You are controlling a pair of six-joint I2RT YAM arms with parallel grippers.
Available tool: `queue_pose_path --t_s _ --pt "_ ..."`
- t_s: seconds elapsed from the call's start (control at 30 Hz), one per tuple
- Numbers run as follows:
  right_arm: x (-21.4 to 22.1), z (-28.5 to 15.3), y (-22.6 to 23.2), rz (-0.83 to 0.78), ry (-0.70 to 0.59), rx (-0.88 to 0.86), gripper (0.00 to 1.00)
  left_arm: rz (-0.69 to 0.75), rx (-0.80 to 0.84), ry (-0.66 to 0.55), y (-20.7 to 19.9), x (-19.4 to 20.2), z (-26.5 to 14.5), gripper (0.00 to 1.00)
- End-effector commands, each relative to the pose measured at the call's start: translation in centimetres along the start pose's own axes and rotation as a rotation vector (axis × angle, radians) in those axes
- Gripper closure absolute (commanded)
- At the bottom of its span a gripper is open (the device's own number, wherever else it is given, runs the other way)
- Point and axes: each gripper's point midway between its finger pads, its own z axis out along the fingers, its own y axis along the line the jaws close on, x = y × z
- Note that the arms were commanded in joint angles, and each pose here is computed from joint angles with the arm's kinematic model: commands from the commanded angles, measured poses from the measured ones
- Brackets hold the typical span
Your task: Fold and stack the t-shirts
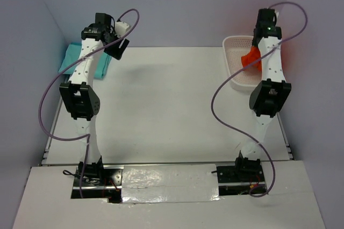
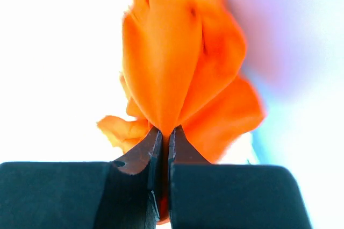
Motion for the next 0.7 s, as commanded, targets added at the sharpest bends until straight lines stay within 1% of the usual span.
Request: queue_pose_path --t_s 0.0,0.03,0.07,0.1,0.13,0.2,0.23,0.27,0.3,0.33,0.37,0.4,0.43,0.47,0.5,0.53,0.57,0.6,0.63,0.67 --pt "-9.9 -16.3 -0.9 0.071 -0.383 -0.131 1.0 -0.031 -0.007 -0.05 0.4 -1.4 -0.6 0.2" --pt "-10.9 -20.7 -0.6 0.073 -0.459 -0.177 1.0 -0.037 -0.012 -0.053 0.4 -1.4 -1.1 0.2" --pt "-11.3 -22.8 -0.3 0.044 -0.501 -0.202 1.0 -0.042 -0.009 -0.046 0.2 -1.1 -1.1 0.2" --pt "-11.6 -25.5 0.9 0.021 -0.545 -0.28 1.0 -0.053 -0.019 -0.055 0.3 -1.2 -1.9 0.2" --pt "-12.0 -30.6 1.3 0.016 -0.629 -0.363 1.0 -0.059 -0.018 -0.054 0.3 -1.1 -2.2 0.2" --pt "-11.6 -36.3 3.6 -0.025 -0.713 -0.569 1.0 -0.078 -0.006 -0.056 0.2 -0.6 -3.1 0.2" --pt "-10.9 -41.5 3.5 -0.028 -0.791 -0.691 1.0 -0.091 -0.016 -0.082 0.6 -0.9 -4.7 0.2" --pt "-9.9 -42.9 5.3 -0.051 -0.806 -0.803 1.0 -0.102 -0.016 -0.078 0.7 -0.4 -5.1 0.19" --pt "-8.0 -46.3 7.3 -0.109 -0.826 -1.005 1.0 -0.123 -0.042 -0.104 1.6 -0.4 -7.0 0.19" --pt "-7.3 -50.5 6.9 -0.099 -0.902 -1.129 1.0 -0.127 -0.06 -0.104 1.9 -0.2 -7.7 0.19" --pt "-4.4 -50.7 9.8 -0.146 -0.839 -1.26 1.0 -0.148 -0.077 -0.092 2.7 1.0 -8.2 0.19" --pt "-2.6 -52.0 10.9 -0.144 -0.797 -1.383 1.0 -0.171 -0.11 -0.12 3.9 1.2 -10.3 0.19" --pt "-1.1 -54.8 11.3 -0.179 -0.836 -1.534 1.0 -0.183 -0.115 -0.124 4.1 1.6 -11.0 0.19" --pt "1.8 -53.4 14.0 -0.188 -0.723 -1.601 1.0 -0.207 -0.126 -0.113 4.8 2.9 -11.5 0.19" --pt "2.9 -53.0 15.1 -0.174 -0.669 -1.639 1.0 -0.21 -0.15 -0.149 5.2 2.7 -13.5 0.18" --pt "4.1 -51.9 17.1 -0.153 -0.573 -1.678 1.0 -0.215 -0.16 -0.152 5.4 3.1 -14.0 0.18" --pt "6.1 -50.2 19.3 -0.157 -0.467 -1.68 0.88 -0.22 -0.171 -0.136 5.7 4.3 -14.2 0.18" --pt "8.2 -46.7 22.4 -0.189 -0.338 -1.639 0.75 -0.208 -0.203 -0.171 5.9 3.9 -15.8 0.18" --pt "8.9 -45.0 23.9 -0.206 -0.292 -1.594 0.54 -0.204 -0.206 -0.151 5.7 4.9 -15.5 0.17" --pt "10.4 -41.1 26.7 -0.212 -0.196 -1.497 0.17 -0.181 -0.23 -0.178 5.8 4.6 -16.7 0.17"
